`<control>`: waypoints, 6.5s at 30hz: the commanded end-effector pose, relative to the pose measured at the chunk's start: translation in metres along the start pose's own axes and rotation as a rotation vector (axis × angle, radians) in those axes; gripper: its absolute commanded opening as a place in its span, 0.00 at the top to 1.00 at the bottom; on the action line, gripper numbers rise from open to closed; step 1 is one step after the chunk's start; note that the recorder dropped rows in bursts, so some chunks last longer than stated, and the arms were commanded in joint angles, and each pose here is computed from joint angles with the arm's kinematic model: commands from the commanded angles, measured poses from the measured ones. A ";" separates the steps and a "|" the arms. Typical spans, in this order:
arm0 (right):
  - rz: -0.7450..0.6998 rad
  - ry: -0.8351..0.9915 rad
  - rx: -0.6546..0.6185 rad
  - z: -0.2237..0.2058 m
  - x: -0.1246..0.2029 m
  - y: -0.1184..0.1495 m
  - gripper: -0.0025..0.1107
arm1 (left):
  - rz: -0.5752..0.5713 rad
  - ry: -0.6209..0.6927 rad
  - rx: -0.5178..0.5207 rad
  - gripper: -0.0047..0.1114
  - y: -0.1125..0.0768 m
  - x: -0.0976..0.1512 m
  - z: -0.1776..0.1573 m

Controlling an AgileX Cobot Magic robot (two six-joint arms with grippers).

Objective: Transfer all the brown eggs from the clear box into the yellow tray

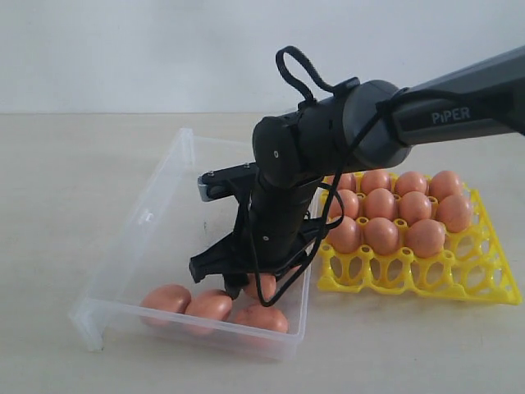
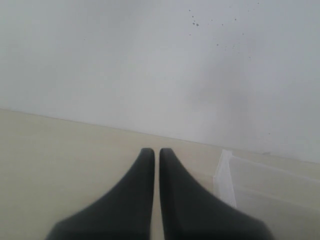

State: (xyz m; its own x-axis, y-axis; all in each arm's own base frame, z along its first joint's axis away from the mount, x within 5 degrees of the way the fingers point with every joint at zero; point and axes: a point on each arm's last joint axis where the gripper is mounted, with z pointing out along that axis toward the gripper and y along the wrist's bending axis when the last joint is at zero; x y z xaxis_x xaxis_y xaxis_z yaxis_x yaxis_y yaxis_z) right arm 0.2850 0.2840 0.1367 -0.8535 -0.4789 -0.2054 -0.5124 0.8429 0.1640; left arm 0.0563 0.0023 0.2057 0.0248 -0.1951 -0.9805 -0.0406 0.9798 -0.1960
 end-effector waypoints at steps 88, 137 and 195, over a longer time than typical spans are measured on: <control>-0.186 -0.060 0.855 -0.176 0.143 -0.091 0.98 | -0.002 -0.001 0.004 0.93 0.000 -0.001 0.000; 0.223 -0.707 0.732 -0.107 0.156 -0.135 0.98 | -0.002 -0.001 0.004 0.93 0.000 -0.001 0.000; -0.253 -0.594 0.251 -0.084 0.062 -0.107 0.98 | -0.002 -0.001 0.004 0.93 0.000 -0.001 0.000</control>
State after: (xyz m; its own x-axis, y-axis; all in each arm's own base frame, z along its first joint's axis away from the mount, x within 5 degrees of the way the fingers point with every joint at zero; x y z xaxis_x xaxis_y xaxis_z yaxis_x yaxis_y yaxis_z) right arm 0.2745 0.1435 0.1810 -0.5031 -0.6064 -0.6158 -0.5822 0.7644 -0.2770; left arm 0.0563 0.0023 0.2057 0.0248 -0.1951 -0.9805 -0.0406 0.9798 -0.1960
